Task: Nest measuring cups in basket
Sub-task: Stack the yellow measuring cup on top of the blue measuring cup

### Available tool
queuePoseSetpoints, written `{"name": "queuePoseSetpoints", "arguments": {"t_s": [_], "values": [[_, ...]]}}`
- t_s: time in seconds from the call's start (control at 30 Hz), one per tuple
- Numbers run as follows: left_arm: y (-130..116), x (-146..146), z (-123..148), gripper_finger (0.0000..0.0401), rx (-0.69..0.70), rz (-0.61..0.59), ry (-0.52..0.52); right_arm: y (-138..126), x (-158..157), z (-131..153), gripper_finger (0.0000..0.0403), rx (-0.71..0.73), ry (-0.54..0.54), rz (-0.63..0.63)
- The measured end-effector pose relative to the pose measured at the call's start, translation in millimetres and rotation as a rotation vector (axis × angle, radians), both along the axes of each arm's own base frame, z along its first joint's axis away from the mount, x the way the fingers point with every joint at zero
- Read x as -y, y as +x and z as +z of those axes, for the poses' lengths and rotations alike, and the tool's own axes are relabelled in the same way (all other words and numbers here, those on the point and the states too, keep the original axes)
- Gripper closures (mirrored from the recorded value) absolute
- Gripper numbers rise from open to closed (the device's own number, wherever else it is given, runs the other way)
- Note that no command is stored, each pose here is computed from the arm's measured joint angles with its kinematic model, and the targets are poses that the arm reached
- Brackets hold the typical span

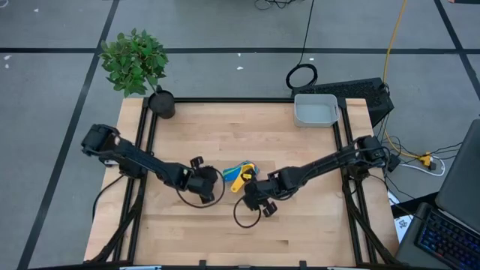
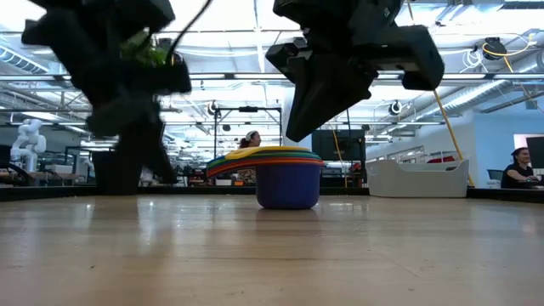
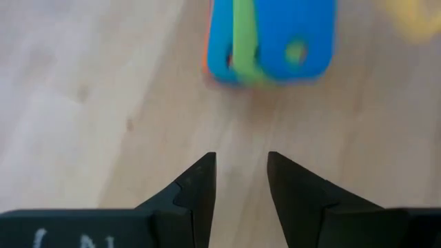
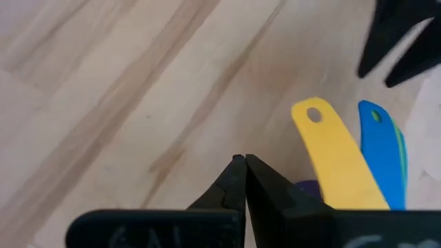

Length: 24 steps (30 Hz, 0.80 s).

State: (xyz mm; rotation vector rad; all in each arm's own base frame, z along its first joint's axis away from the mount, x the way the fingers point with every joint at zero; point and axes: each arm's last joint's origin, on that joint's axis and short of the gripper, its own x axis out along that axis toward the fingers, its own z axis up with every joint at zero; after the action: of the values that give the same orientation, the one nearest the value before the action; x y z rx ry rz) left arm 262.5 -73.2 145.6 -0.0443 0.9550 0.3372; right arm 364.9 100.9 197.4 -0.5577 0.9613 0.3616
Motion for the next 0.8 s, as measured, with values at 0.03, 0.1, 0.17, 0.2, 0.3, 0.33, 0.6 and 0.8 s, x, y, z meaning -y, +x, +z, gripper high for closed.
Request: {"name": "queuePoseSetpoints", "arguments": {"t_s": [0.03,0.1,0.17,0.2,0.3,0.33,0.6,0.8], "values": [[0,0,6,0.0265,0.025,-0.005,-0.006,0,1,0,0.0403,-0.004,-0.008,0.008],[-4,-1,18,0.0265,0.059,-0.022,-0.019,0,3,3,0.0403,-0.028,-0.023,0.023],[-7,-1,33,0.0265,0.118,-0.036,-0.040,2,3,9,0.0403,-0.027,-0.014,0.051],[-9,-2,40,0.0265,0.145,-0.042,-0.044,4,3,12,0.0403,-0.019,-0.005,0.062],[-16,-4,59,0.0265,0.217,-0.058,-0.052,8,1,21,0.0403,0.008,0.017,0.107],[-18,-5,65,0.0265,0.244,-0.057,-0.055,9,-1,24,0.0403,0.015,0.012,0.122],[-38,-12,102,0.0265,0.399,-0.051,-0.072,42,-18,36,0.0403,-0.035,-0.094,0.191],[-47,-9,109,0.0265,0.412,-0.074,-0.081,50,-25,34,0.0403,-0.190,-0.115,0.190]]}}
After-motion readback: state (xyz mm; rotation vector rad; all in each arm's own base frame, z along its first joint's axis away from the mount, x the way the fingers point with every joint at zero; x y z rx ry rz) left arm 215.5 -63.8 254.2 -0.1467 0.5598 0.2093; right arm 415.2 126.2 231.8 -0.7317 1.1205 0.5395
